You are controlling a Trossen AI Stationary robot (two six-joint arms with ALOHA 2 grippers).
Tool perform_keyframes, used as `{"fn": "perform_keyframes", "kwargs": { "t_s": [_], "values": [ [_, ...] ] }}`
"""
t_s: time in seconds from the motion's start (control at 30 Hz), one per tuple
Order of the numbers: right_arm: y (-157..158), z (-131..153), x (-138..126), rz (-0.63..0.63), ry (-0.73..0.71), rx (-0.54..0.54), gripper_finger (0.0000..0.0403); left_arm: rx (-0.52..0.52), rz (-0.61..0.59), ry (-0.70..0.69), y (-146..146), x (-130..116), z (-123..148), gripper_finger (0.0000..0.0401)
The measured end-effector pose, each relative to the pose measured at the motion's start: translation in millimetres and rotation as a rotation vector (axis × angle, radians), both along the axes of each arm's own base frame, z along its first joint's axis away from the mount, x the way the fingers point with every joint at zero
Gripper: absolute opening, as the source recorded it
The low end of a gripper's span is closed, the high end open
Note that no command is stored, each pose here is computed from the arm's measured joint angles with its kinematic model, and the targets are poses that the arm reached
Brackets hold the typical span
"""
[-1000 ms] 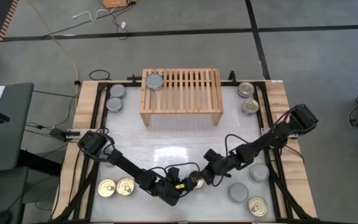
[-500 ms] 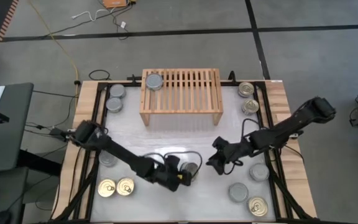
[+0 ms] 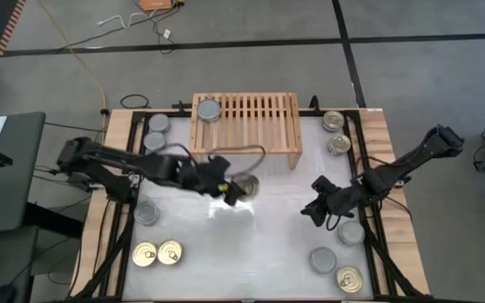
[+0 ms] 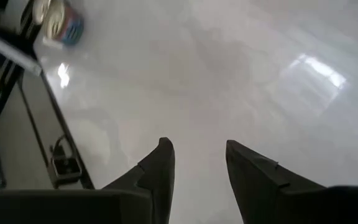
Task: Stack canned seafood by type on shelf
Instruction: Put the blue and pink tuna can on the shelf
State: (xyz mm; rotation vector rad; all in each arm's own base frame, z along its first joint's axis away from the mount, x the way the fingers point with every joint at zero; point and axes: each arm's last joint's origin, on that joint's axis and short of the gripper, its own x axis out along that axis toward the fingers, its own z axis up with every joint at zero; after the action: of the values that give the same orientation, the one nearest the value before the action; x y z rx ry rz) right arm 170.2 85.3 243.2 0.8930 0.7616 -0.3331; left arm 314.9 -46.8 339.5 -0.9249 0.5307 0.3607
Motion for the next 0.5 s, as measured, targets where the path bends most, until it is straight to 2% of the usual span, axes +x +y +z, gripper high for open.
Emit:
{"fn": "perform_keyframes", "kwargs": {
  "t_s": [0.1,0.23,0.37,0.43,0.5],
  "values": [
    [6.1,-0.8,-1.8,-0.046,-0.019,0.0,0.0165,-0.015,-0.025,0.022,13.7,-13.5,-0.6,0.0185],
    [11.3,-2.8,-0.7,-0.095,-0.032,0.024,0.0165,-0.086,-0.017,0.011,31.5,-32.2,-23.2,0.0185],
    [11.5,-0.6,7.1,-0.191,-0.11,0.048,0.0165,-0.187,-0.002,-0.193,49.8,-47.4,-38.2,0.0185],
    [10.4,3.3,13.8,-0.259,-0.197,0.041,0.0165,-0.234,-0.028,-0.322,56.5,-53.5,-40.7,0.0185],
    [7.8,8.3,21.2,-0.347,-0.3,0.018,0.0165,-0.287,-0.051,-0.39,62.1,-59.5,-45.5,0.0185]
  ]
}}
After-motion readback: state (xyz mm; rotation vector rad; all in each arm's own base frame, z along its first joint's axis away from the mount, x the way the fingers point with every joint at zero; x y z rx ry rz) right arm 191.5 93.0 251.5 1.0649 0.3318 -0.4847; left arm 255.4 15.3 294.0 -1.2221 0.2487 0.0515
